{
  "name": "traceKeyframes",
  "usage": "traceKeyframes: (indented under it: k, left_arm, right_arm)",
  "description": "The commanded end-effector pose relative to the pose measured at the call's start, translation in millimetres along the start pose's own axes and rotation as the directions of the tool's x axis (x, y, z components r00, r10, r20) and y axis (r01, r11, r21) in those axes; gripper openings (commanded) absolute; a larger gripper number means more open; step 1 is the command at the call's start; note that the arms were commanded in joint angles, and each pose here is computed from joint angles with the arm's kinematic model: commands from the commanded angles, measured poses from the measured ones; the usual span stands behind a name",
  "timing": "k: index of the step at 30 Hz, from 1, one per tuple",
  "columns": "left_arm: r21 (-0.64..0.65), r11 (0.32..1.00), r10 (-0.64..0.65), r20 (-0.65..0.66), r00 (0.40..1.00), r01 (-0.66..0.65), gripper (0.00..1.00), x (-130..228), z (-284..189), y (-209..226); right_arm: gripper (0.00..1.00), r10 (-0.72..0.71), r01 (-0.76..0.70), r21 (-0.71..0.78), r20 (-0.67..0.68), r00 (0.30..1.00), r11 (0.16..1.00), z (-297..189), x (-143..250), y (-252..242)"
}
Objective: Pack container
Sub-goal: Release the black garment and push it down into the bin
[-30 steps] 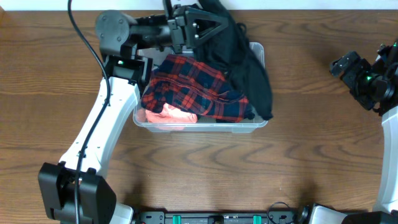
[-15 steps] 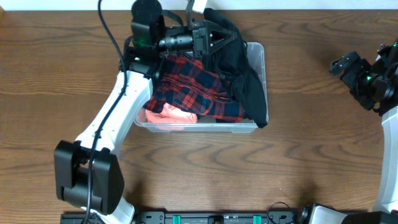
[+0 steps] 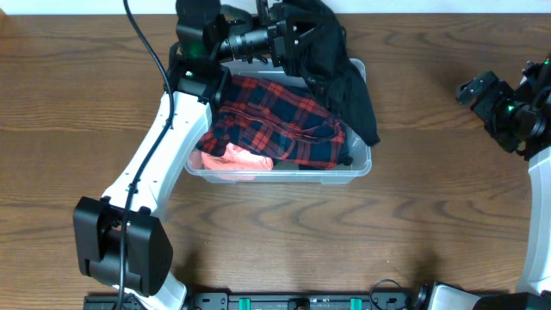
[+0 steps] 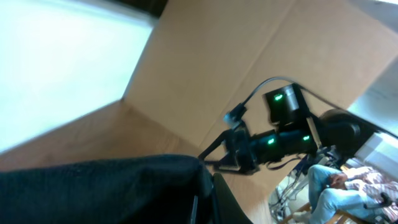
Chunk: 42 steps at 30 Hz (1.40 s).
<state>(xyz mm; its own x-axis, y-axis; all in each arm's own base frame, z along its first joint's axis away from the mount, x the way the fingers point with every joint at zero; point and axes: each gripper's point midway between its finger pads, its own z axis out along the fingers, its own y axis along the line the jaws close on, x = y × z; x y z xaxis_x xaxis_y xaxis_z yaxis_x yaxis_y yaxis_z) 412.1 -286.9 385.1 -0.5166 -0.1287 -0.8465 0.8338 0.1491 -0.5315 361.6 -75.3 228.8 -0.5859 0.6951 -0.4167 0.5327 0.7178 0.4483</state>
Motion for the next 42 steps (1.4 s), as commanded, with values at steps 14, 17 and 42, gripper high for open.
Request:
traceKeyframes:
  k: [14, 17, 42]
  left_arm:
    - [-0.187, 0.972, -0.182, -0.232, 0.955, 0.14, 0.07, 71.2, -22.1, 13.7]
    - [-0.35, 0.916, -0.291, -0.25, 0.924, 0.194, 0.08, 90.0, -42.9, 26.8]
    - [-0.899, 0.432, -0.339, -0.238, 0.91, -0.074, 0.78, 85.0, -173.9, 29.3]
  right_arm:
    - [0.99, 0.009, -0.009, 0.012, 0.004, 1.0, 1.0, 0.6, -2.3, -4.2]
    - [0.99, 0.009, -0.009, 0.012, 0.004, 1.0, 1.0, 0.6, -2.2, -4.2]
    - [0.99, 0.009, -0.009, 0.012, 0.004, 1.0, 1.0, 0.6, -2.2, -4.2]
